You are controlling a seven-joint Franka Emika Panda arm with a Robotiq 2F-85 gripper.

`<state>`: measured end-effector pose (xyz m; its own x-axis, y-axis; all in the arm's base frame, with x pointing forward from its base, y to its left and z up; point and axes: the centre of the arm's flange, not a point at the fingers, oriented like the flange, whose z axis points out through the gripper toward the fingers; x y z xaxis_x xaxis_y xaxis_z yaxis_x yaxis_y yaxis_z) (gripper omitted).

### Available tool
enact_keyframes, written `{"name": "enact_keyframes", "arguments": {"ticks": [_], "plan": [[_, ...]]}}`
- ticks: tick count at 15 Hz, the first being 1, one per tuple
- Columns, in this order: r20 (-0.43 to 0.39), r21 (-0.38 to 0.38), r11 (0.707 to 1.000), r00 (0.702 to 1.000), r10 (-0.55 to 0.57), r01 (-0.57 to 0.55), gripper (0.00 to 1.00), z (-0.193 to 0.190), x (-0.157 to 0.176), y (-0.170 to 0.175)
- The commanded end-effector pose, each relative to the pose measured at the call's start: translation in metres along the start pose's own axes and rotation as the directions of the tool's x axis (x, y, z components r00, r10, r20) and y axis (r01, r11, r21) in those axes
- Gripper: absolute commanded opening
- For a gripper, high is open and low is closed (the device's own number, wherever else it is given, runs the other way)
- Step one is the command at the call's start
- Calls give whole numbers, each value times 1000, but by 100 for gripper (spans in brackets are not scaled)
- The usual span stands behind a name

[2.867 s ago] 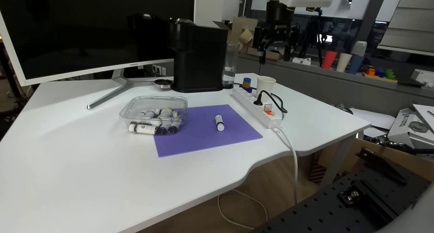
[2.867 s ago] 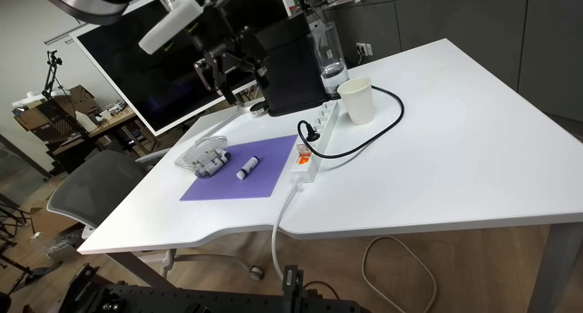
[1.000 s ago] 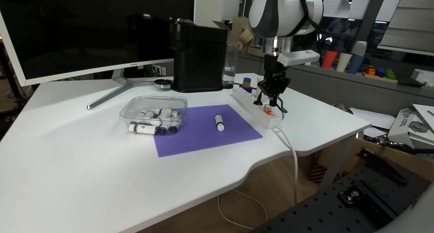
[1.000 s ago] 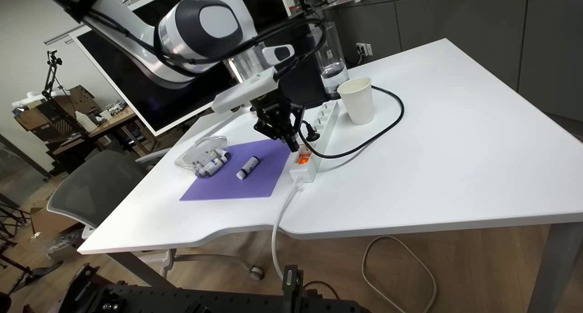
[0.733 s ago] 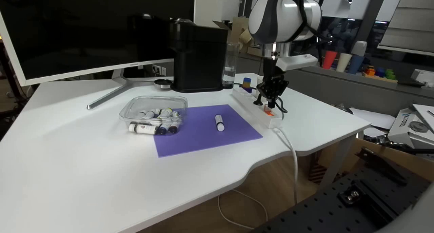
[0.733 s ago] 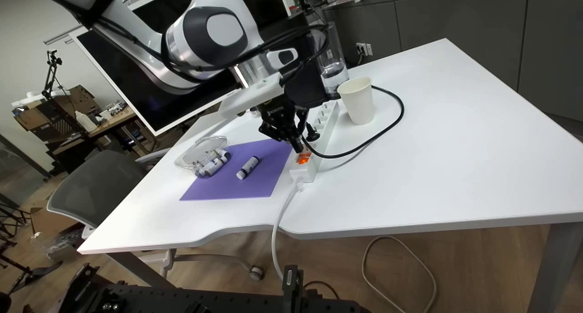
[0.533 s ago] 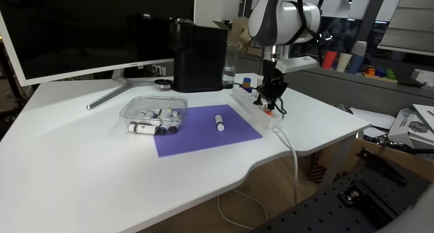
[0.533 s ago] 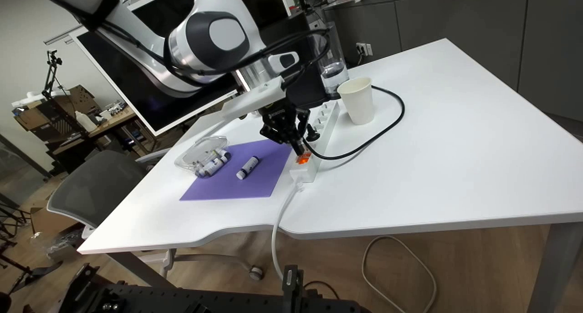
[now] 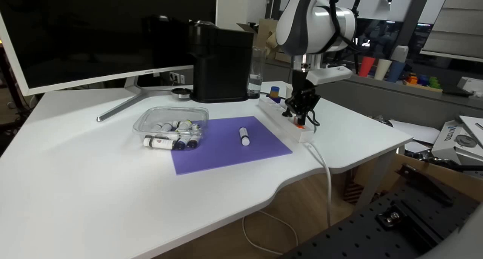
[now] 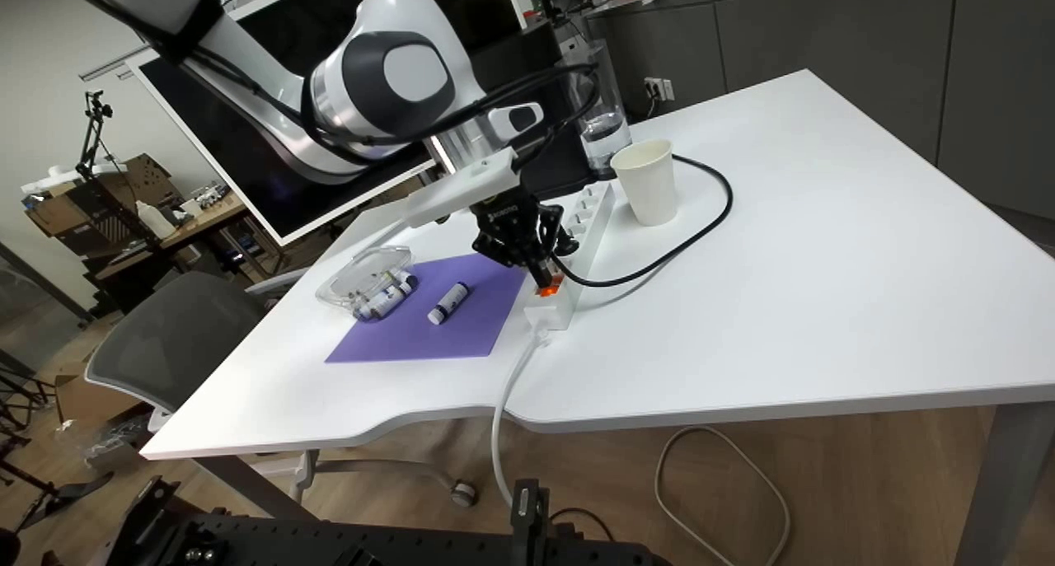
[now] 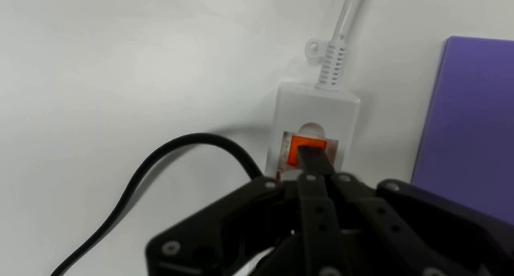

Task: Switch off the extension cord

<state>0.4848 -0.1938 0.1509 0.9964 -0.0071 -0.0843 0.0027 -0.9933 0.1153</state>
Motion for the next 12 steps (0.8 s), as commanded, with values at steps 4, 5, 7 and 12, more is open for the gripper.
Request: {"name": "enact_keyframes", "arguments": {"ticks": [4,5,7,12], "plan": [[-1,9,1000,1000,15,-15,0,15,6,4],[-1,10,1000,1000,18,-18,0,16,6,3],[2,10,1000,1000,24,-24,0,20,8,2],[24,14,999,999,30,-31,0,32,9,-6]]}}
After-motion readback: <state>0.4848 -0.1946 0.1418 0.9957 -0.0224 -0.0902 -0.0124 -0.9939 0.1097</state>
